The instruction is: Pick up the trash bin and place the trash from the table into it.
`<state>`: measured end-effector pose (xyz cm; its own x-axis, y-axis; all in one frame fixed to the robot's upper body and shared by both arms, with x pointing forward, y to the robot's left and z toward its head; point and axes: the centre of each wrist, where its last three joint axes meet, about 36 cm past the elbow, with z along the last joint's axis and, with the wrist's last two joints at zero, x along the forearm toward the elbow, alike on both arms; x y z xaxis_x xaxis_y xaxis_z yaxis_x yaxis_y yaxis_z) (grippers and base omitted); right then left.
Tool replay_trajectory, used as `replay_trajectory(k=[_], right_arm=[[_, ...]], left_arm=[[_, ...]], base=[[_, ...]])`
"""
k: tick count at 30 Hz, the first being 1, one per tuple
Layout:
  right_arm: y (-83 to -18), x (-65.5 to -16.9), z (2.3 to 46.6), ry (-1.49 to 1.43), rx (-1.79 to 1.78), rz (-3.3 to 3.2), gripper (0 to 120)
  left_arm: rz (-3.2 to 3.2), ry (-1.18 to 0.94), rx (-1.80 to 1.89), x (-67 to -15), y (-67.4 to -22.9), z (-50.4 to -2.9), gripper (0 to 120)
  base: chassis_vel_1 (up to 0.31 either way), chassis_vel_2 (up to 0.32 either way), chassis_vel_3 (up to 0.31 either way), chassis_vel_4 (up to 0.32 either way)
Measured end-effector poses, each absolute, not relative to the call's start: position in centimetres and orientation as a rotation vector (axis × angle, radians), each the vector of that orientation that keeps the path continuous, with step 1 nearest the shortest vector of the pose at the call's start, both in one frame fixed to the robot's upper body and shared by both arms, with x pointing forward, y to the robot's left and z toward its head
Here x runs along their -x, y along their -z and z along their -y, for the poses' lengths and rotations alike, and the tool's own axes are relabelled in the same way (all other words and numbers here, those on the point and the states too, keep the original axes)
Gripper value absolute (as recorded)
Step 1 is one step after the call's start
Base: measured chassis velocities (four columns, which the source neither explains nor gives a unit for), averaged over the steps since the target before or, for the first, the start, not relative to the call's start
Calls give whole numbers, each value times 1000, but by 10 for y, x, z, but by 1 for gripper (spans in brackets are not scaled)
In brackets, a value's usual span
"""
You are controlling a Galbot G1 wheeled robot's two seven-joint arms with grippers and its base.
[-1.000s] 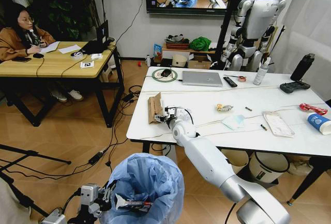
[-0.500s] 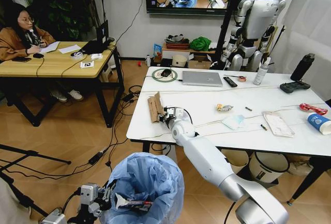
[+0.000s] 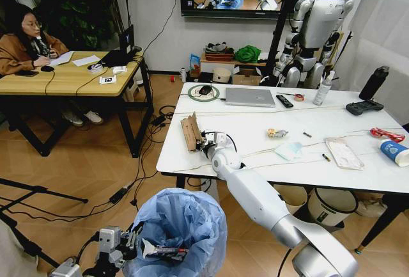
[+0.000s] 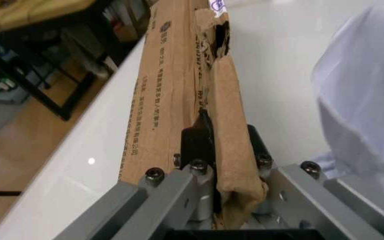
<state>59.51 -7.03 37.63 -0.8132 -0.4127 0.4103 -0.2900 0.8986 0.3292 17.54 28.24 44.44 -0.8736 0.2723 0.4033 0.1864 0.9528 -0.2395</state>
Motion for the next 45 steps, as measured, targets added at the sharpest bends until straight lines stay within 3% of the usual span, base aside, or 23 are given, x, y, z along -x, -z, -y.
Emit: replay_trajectory(k=[12,22,34,45], right_arm=[[-438,-525,99,516,-752,2659,0],[-455,-469,142,474,-1023,2669,0],[-462,-419,141,477,-1356,2549,0],[-440,-376,108,476,-1515,2364,0]], left_arm=[[2656,-266,353,-180,-447,-283,0],[2656,-271,348,-180,-446,-282,0],[2670,-266,322,-179,-451,-284,0],[2680,-259,313,-178,-457,-284,0]], base=[[0,0,0,0],[0,0,0,0],[0,0,0,0],[0,0,0,0]])
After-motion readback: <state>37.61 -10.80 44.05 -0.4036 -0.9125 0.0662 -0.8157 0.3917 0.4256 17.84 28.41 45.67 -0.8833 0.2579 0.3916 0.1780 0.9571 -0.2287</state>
